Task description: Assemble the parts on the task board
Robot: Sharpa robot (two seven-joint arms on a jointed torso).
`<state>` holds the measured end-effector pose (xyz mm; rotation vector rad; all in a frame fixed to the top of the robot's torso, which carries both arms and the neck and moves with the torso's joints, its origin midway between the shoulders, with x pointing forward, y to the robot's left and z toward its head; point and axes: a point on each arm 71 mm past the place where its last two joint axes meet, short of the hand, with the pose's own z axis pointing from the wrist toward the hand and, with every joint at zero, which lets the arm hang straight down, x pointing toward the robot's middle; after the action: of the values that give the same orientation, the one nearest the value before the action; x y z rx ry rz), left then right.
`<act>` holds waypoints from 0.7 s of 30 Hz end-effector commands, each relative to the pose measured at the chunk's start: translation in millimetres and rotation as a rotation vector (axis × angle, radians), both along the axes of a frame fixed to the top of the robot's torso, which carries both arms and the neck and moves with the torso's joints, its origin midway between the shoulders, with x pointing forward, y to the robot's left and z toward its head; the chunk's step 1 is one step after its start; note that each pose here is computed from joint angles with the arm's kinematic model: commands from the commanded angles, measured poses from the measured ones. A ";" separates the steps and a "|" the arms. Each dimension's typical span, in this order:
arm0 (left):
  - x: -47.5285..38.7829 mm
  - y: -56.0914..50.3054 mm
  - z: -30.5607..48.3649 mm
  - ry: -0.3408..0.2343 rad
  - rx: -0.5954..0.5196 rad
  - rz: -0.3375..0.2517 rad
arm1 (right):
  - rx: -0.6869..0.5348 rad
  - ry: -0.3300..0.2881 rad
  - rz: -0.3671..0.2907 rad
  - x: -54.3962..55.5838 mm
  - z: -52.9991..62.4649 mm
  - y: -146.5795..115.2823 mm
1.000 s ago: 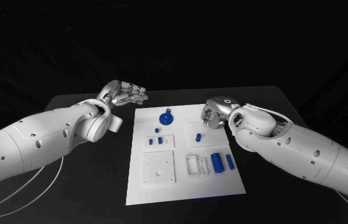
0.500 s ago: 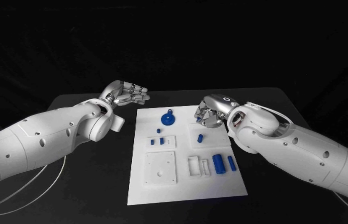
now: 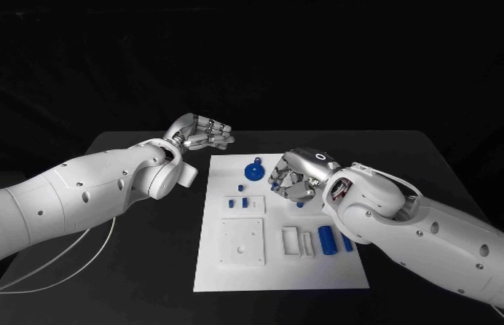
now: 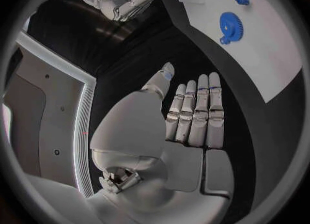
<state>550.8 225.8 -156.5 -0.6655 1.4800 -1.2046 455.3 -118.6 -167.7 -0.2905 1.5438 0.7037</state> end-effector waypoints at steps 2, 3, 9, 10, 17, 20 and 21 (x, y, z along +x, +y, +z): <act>0.4 -5.2 2.1 -0.013 -0.016 -0.003 | -0.045 -0.041 0.049 -9.3 -7.4 14.6; 0.4 -6.1 2.1 -0.013 -0.017 -0.004 | -0.052 -0.039 0.057 -11.3 -10.4 17.6; 0.5 -9.9 2.0 -0.011 -0.021 -0.007 | -0.086 -0.029 0.098 -21.5 -24.8 31.5; 0.7 -10.5 1.9 -0.010 -0.021 -0.008 | -0.092 -0.028 0.104 -23.1 -26.9 33.5; 1.2 -15.3 1.6 -0.007 -0.024 -0.014 | -0.130 -0.022 0.128 -30.0 -38.1 41.2; 1.4 -16.9 1.4 -0.004 -0.024 -0.017 | -0.136 -0.020 0.134 -31.9 -41.8 43.8; 1.4 -17.4 1.3 -0.004 -0.024 -0.018 | -0.137 -0.018 0.136 -32.6 -43.0 44.5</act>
<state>552.1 210.2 -156.7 -0.6638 1.4842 -1.2282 423.8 -75.5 -209.3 -0.4720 1.5778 0.7224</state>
